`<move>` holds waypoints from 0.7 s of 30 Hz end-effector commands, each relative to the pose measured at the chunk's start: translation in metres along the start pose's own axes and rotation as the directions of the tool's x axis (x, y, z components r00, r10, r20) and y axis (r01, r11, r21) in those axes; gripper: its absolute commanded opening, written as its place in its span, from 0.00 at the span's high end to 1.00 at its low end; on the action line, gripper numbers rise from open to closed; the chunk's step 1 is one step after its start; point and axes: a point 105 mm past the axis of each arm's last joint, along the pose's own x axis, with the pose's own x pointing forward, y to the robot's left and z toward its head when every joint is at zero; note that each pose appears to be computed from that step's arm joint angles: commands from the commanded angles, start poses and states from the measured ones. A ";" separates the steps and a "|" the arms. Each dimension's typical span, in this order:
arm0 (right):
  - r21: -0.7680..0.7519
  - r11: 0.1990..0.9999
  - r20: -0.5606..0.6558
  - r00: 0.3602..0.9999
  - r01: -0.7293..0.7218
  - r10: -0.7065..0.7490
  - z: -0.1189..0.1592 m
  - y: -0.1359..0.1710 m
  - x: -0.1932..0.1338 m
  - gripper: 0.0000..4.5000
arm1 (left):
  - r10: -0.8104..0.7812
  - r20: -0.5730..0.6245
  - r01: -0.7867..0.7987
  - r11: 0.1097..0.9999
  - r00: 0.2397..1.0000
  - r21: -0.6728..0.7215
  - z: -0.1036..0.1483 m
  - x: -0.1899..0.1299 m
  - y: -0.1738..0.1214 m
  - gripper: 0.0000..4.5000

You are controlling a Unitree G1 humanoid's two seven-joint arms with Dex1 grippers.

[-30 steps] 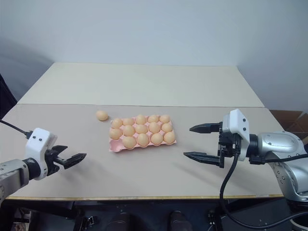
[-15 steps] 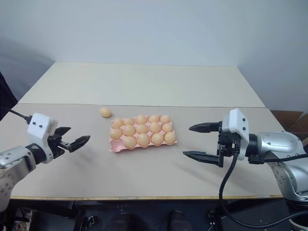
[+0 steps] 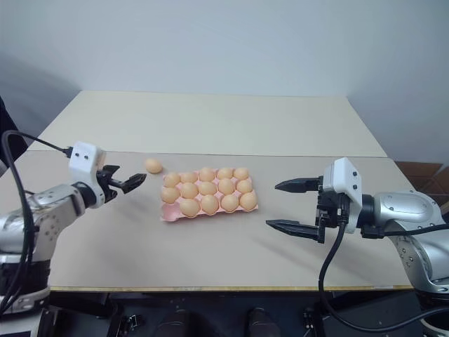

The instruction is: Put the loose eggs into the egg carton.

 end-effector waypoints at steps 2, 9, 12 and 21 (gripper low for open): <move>-0.062 0.998 0.020 1.000 0.002 -0.001 0.012 0.000 -0.001 0.00 | 0.035 0.055 -0.037 0.999 0.998 0.026 0.019 0.025 0.006 0.00; -0.064 0.998 0.014 1.000 0.005 -0.004 0.014 0.001 -0.003 0.00 | 0.027 0.055 -0.027 1.000 0.998 -0.016 0.022 0.062 0.004 0.00; -0.063 0.998 0.011 1.000 0.006 -0.005 0.014 0.002 -0.003 0.00 | 0.015 0.043 -0.014 1.000 0.999 -0.021 0.020 0.074 0.001 0.00; -0.059 0.998 0.010 1.000 0.009 -0.008 0.015 0.005 -0.002 0.00 | 0.025 0.012 -0.024 0.998 1.000 -0.060 0.015 0.101 -0.003 0.00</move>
